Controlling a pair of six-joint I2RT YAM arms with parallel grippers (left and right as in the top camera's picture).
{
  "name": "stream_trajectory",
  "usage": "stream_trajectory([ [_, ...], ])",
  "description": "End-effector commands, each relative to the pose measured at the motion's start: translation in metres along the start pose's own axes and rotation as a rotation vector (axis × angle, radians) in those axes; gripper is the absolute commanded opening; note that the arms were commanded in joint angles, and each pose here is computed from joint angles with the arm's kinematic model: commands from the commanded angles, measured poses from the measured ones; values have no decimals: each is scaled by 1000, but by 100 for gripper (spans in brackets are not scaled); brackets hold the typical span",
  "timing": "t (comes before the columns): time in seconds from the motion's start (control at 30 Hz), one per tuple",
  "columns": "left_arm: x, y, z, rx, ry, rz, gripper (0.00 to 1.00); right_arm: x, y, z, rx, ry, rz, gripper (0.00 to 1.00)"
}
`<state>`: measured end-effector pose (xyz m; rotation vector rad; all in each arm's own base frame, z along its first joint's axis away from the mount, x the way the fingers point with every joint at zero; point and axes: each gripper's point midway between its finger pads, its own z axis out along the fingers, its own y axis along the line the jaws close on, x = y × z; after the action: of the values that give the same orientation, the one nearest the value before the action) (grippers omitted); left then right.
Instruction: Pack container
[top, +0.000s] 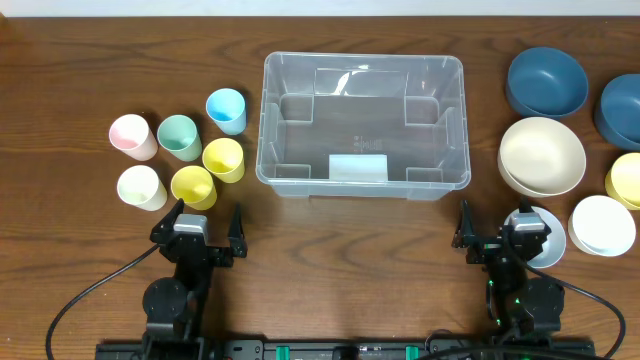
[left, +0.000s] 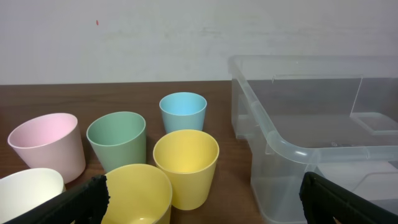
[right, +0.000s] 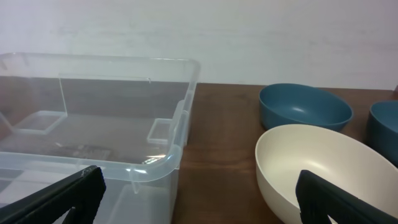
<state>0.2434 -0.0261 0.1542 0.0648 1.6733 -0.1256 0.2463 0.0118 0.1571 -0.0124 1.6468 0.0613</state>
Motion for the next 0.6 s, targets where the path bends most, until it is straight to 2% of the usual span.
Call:
stream_trajectory([
  [0.0, 16, 0, 1, 4, 45, 10, 98, 0, -5, 0, 25, -3, -19, 99],
  [0.4, 16, 0, 1, 4, 45, 10, 98, -11, -3, -1, 14, -48, -17, 99],
  [0.57, 16, 0, 1, 4, 45, 10, 98, -53, 6, -9, -34, -152, 6, 99],
])
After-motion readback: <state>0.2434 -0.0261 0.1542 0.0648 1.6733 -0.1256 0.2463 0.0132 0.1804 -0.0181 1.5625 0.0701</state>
